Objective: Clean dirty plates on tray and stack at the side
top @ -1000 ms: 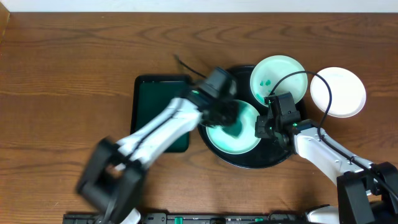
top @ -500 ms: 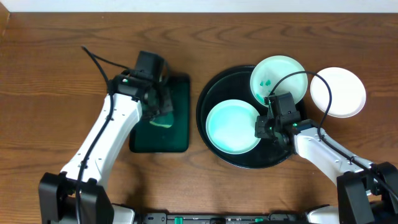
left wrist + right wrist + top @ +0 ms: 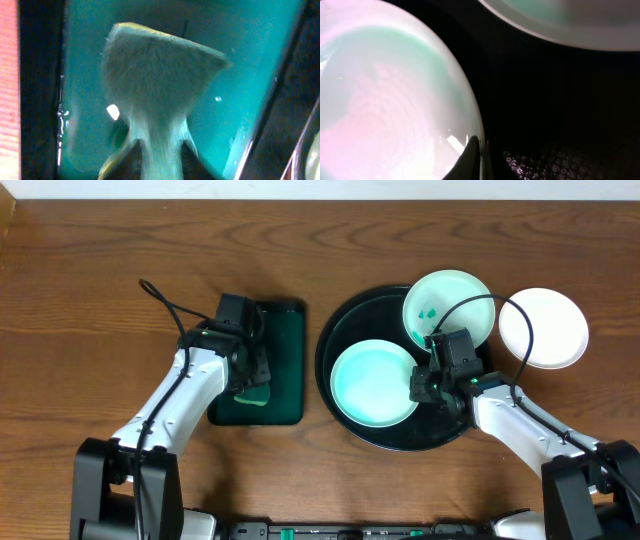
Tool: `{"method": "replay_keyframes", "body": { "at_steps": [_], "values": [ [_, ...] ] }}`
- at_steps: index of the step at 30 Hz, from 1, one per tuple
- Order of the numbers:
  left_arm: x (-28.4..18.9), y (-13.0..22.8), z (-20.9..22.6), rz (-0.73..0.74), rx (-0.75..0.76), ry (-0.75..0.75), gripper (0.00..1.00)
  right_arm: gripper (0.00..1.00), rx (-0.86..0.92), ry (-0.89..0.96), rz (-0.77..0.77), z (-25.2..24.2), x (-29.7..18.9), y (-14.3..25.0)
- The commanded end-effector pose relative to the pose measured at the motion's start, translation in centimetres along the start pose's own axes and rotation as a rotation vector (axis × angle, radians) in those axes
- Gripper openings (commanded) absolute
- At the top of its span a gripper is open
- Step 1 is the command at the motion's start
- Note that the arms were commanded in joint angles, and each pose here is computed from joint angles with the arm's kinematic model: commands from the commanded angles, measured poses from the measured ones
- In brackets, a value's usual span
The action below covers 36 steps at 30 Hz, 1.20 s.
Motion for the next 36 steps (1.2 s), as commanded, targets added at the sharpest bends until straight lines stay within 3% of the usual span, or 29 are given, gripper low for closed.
{"method": "replay_keyframes", "body": {
  "at_steps": [1,2,6,10,15,20,27,31,33,36],
  "values": [
    [0.0,-0.1,0.4,-0.009,-0.001,-0.022,0.51,0.13,-0.021,-0.067,0.030,1.1,0.1,0.5],
    [-0.3,-0.3,0.3,-0.016,-0.028,-0.019,0.57,0.21,-0.021,-0.065,0.034,1.0,0.1,0.6],
    [-3.6,-2.6,0.1,-0.104,-0.108,0.031,0.62,0.44,-0.020,-0.038,0.036,0.7,0.2,0.7],
    [-7.2,-4.8,1.0,-0.227,-0.175,0.075,0.65,0.51,-0.019,-0.034,0.043,0.7,0.2,0.8],
    [-10.3,-6.2,3.7,-0.347,-0.283,0.091,0.71,0.51,-0.018,-0.031,0.052,0.6,0.2,1.0],
    [-10.9,-6.7,5.9,-0.371,-0.348,0.072,0.77,0.49,-0.011,-0.014,0.059,0.4,0.4,1.1],
    [-10.8,-6.6,6.3,-0.369,-0.357,0.067,0.79,0.41,0.013,0.004,0.080,0.0,1.4,1.4],
    [-10.8,-6.6,6.3,-0.369,-0.357,0.067,0.79,0.23,0.012,0.004,0.080,0.0,1.4,1.4],
    [-10.8,-6.6,6.3,-0.369,-0.357,0.067,0.79,0.10,0.014,0.003,0.079,0.0,1.4,1.4],
    [-10.8,-6.6,6.3,-0.369,-0.357,0.067,0.79,0.01,0.015,0.000,0.067,0.1,1.1,1.1]
  ]
}}
Point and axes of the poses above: each gripper's point midway between its finger pads, its own x axis out along the fingers, its own z axis along the line the jaws close on, y = z × x, the point moved 6 cm from there along -x, back along the fingers, and after that the axes turned 3 degrees about -x, right-handed, at the moved point
